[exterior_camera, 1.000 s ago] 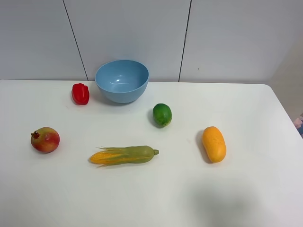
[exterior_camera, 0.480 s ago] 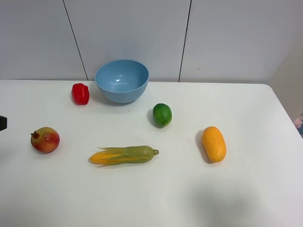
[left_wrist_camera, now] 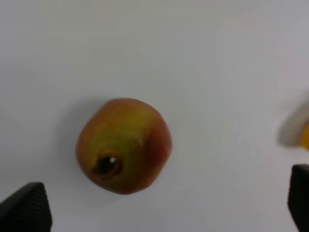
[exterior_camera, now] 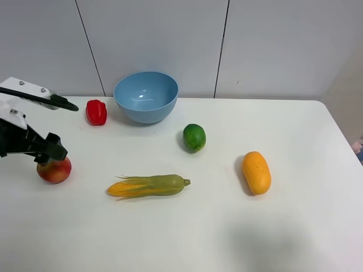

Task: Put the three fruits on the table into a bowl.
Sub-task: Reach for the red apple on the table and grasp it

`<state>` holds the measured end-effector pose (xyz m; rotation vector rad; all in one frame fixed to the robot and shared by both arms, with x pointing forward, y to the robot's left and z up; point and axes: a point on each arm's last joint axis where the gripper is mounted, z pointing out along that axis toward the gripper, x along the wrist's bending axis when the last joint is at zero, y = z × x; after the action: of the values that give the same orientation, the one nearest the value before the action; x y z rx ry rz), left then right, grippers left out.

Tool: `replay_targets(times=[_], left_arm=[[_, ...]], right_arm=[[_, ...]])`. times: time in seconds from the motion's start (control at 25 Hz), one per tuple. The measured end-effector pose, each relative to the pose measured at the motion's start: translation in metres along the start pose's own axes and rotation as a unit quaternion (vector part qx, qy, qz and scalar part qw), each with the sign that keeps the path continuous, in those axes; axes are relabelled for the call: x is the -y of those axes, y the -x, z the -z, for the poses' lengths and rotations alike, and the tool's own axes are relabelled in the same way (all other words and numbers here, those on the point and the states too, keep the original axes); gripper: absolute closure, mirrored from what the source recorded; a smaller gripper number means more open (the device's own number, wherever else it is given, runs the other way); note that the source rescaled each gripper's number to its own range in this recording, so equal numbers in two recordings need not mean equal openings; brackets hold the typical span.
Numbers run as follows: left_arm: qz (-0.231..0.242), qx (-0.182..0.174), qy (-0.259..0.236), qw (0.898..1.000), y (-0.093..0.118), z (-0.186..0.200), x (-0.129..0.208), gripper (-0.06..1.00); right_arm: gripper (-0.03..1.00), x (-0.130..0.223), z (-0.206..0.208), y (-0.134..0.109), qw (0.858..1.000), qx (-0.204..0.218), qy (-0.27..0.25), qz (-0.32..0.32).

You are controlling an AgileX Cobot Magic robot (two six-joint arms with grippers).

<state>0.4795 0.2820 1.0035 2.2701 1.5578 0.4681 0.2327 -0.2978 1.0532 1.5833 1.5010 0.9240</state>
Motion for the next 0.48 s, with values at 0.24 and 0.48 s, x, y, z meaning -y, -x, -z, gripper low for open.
replay_targets(times=[0.24, 0.48], left_arm=[[-0.073, 0.002, -0.013, 0.997, -0.003, -0.023, -0.002, -0.06], [-0.081, -0.006, -0.003, 0.997, -0.006, -0.036, -0.006, -0.06]], right_arm=[[-0.03, 0.000, 0.000, 0.000, 1.000, 0.000, 0.000, 0.000], [-0.03, 0.000, 0.000, 0.000, 1.000, 0.000, 0.000, 0.000]])
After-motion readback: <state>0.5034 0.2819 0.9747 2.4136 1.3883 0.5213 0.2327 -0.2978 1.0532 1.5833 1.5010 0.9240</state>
